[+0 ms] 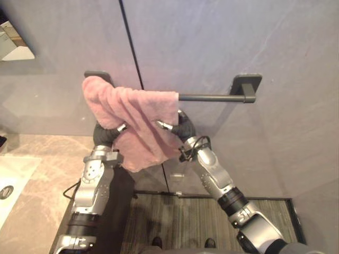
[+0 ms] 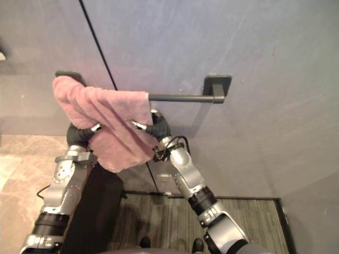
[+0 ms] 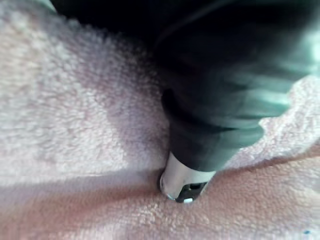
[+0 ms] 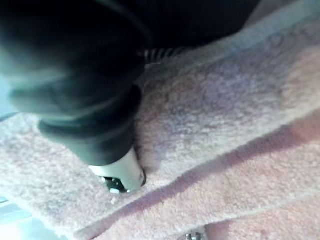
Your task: Organize washtable
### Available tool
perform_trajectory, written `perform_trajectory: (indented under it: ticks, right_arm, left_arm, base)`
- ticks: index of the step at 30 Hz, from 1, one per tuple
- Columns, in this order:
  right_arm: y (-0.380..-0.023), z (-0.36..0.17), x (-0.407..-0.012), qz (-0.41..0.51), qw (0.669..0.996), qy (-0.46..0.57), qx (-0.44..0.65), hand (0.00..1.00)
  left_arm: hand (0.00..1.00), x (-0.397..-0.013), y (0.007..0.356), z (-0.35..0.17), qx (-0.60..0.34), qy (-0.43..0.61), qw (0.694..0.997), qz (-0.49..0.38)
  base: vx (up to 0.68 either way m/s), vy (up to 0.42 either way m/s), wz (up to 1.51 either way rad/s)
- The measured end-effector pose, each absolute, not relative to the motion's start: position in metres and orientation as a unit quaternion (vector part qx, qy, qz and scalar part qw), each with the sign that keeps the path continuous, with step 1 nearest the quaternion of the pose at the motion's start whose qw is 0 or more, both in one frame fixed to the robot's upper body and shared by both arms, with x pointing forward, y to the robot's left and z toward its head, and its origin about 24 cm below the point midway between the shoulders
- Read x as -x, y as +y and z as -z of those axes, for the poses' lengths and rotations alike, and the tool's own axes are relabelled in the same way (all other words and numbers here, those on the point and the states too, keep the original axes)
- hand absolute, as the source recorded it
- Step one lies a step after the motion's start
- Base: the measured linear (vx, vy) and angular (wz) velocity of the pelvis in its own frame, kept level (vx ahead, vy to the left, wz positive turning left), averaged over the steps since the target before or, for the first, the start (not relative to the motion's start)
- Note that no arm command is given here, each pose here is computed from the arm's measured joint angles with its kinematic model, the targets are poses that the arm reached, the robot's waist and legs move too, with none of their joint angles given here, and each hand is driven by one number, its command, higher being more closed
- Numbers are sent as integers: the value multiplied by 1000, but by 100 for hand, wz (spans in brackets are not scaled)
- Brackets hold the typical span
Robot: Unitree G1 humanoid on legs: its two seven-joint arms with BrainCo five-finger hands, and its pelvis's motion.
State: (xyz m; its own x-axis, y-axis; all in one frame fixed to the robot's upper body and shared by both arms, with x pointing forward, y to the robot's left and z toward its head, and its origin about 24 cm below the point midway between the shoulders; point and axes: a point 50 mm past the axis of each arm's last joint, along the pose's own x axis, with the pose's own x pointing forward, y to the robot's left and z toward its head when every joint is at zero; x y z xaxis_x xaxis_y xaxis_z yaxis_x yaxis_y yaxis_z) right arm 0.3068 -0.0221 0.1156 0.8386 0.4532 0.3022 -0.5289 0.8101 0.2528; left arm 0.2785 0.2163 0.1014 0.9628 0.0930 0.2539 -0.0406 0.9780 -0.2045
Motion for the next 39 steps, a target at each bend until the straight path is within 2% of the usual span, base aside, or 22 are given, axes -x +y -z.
perform_trajectory:
  ticks: [8, 18, 29, 39]
  right_arm:
    - [-45, -117, -315, -221, 954, -131, -153, 100]
    - [-88, -136, -311, -145, 956, -192, -170, 100]
    - [-103, -143, -310, -118, 955, -215, -167, 100]
    - [-106, -130, -306, -113, 960, -195, -169, 100]
  left_arm:
    - [100, -271, 213, -122, 120, -193, 972, -54]
    - [100, -270, 186, -125, 103, -206, 973, 5]
    - [100, -275, 173, -134, 111, -225, 968, 24]
    - [100, -277, 169, -124, 121, -207, 971, 18]
  base:
    - [-15, 4, 1]
    - [-1, 5, -3]
    - [13, 10, -10]
    - [-3, 1, -2]
